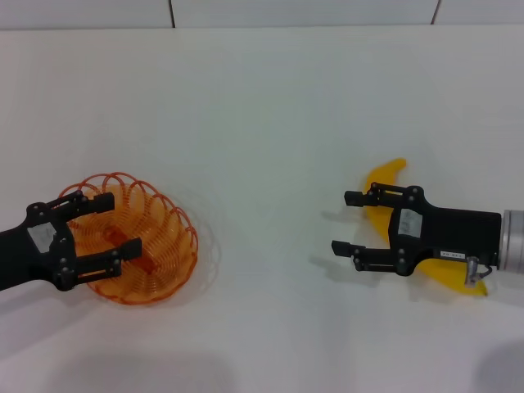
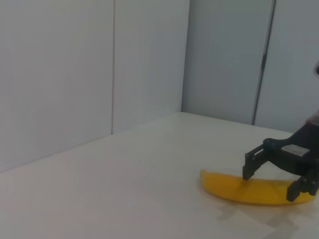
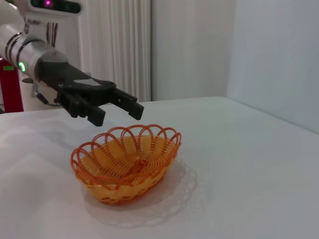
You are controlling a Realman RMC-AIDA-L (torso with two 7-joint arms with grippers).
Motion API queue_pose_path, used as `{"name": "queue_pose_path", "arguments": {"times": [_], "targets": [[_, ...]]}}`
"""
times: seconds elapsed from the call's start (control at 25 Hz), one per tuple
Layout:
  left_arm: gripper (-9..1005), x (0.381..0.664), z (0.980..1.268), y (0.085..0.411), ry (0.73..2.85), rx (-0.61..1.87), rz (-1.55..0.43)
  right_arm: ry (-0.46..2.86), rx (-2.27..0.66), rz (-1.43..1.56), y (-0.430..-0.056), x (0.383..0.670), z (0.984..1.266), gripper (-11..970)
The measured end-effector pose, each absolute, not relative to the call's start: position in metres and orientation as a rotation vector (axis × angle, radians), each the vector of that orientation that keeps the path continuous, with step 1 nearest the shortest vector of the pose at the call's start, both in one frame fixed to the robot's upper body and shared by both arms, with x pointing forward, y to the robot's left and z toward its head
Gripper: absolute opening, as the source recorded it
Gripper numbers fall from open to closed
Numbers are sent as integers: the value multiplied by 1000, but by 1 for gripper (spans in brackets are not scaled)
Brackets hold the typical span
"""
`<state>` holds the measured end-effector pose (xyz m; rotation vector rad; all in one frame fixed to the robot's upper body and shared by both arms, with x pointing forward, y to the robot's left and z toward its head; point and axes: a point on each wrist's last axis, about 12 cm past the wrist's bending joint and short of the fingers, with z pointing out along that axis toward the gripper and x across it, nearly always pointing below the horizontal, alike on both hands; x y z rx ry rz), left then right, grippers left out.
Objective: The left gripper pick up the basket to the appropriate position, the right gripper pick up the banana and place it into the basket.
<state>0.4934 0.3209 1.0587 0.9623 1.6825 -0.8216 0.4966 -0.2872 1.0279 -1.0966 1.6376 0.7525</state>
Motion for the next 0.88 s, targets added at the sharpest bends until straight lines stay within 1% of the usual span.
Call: {"name": "queue_pose_path", "arguments": {"times": [0.68, 0.8, 0.88], "targets": [[859, 493, 1059, 322, 1687, 954, -824, 1642, -1089, 761, -288, 494, 1027, 774], [856, 501, 1068, 325, 1694, 894, -829, 1642, -1090, 759, -289, 494, 1027, 774], [854, 514, 1082, 329, 1736, 846, -852, 1641, -1090, 757, -289, 494, 1027, 774]]}}
